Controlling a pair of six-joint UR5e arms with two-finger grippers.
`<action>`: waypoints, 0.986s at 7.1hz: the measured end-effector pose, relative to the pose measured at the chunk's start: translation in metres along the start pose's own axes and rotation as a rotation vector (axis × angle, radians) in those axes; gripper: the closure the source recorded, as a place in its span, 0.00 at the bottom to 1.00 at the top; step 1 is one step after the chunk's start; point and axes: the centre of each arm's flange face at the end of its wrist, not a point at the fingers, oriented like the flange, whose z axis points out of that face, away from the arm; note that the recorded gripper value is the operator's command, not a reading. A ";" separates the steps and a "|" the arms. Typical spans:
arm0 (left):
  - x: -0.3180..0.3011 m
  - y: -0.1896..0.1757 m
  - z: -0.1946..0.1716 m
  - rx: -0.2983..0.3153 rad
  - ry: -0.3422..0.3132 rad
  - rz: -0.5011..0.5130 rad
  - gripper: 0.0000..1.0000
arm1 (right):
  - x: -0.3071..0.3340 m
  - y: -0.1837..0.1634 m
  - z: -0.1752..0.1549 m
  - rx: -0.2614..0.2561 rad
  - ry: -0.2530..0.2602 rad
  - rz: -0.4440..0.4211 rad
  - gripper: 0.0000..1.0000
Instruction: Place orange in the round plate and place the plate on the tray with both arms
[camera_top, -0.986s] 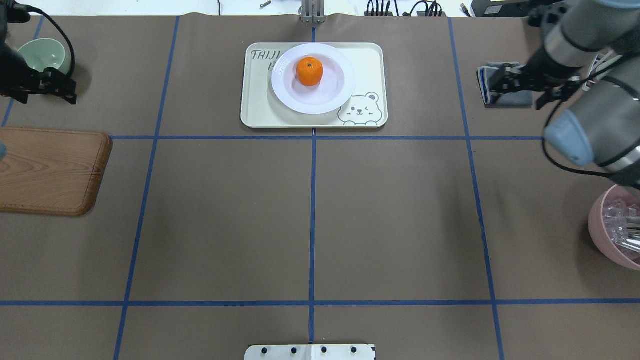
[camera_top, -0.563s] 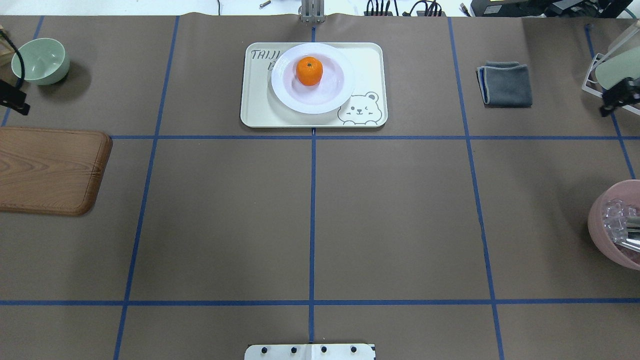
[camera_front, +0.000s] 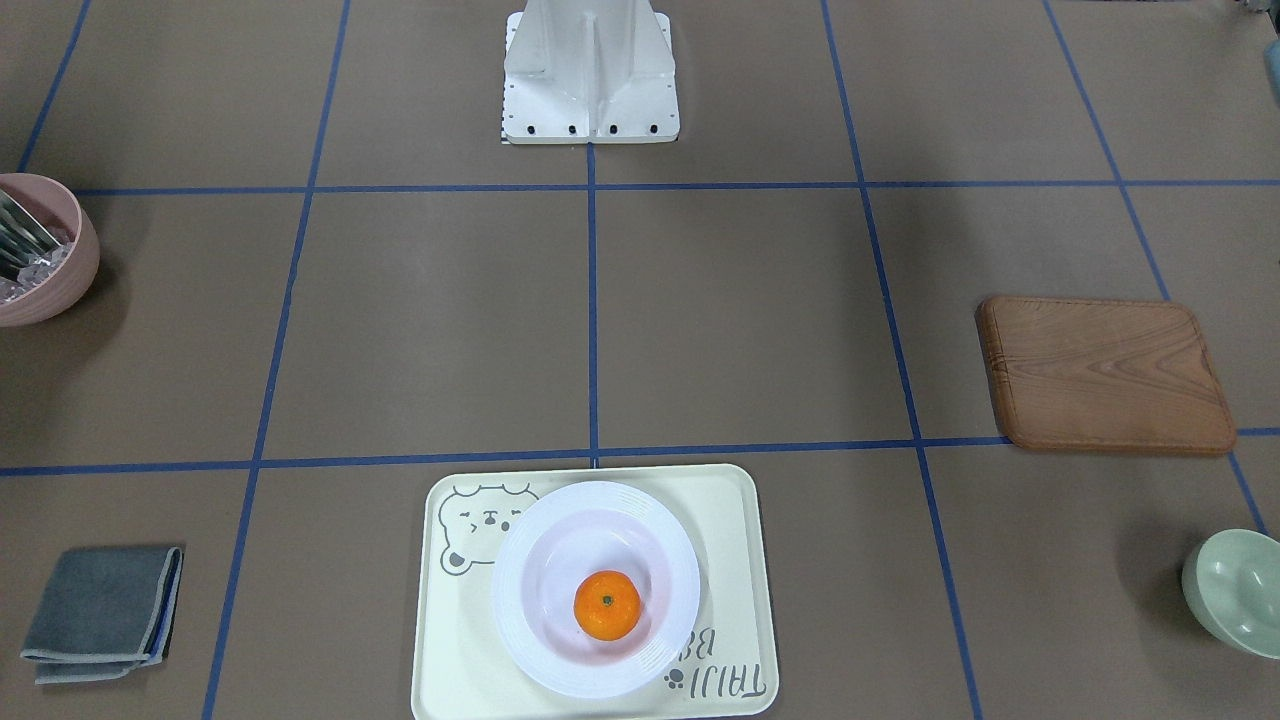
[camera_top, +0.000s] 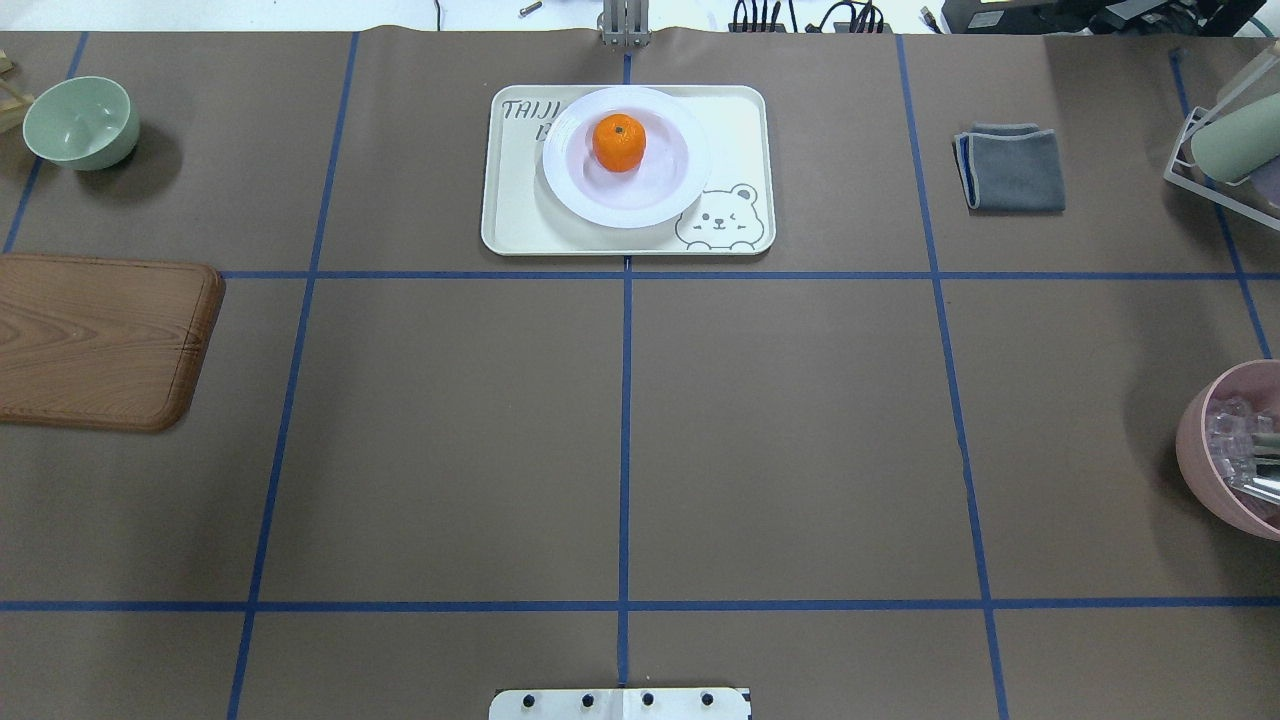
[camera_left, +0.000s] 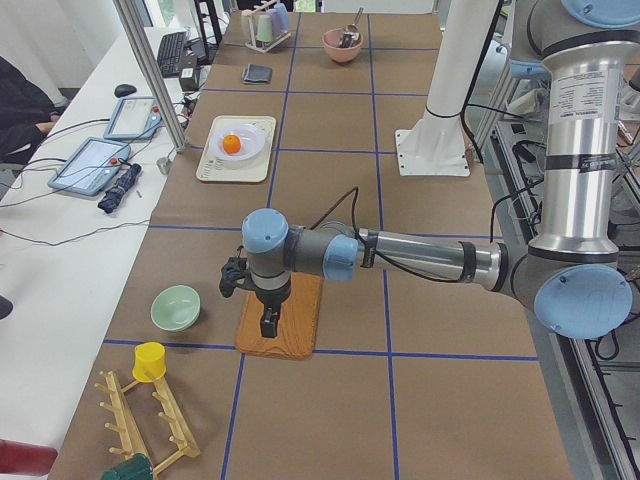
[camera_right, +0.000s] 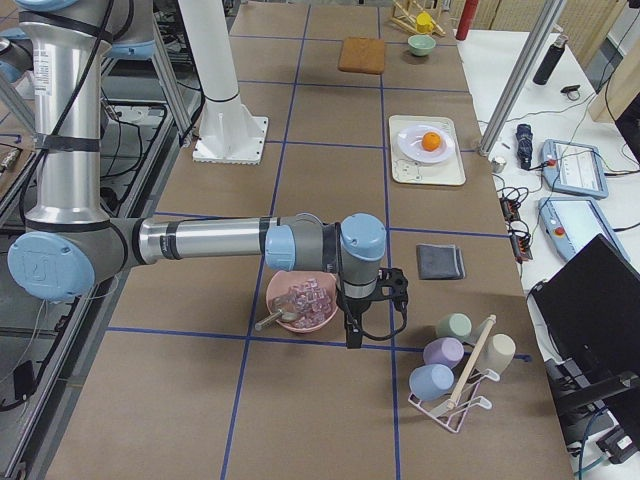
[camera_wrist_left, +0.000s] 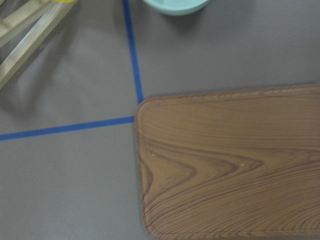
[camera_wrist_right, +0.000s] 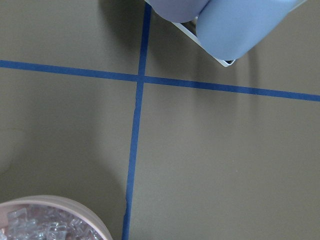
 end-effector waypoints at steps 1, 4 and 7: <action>-0.018 0.011 0.004 -0.009 0.005 -0.037 0.01 | 0.005 0.005 -0.001 0.000 -0.008 0.016 0.00; -0.033 0.027 0.010 -0.017 0.037 -0.069 0.01 | 0.007 0.008 -0.001 -0.001 -0.039 0.030 0.00; -0.033 0.027 0.010 -0.017 0.040 -0.070 0.01 | 0.006 0.006 -0.002 0.002 -0.041 0.030 0.00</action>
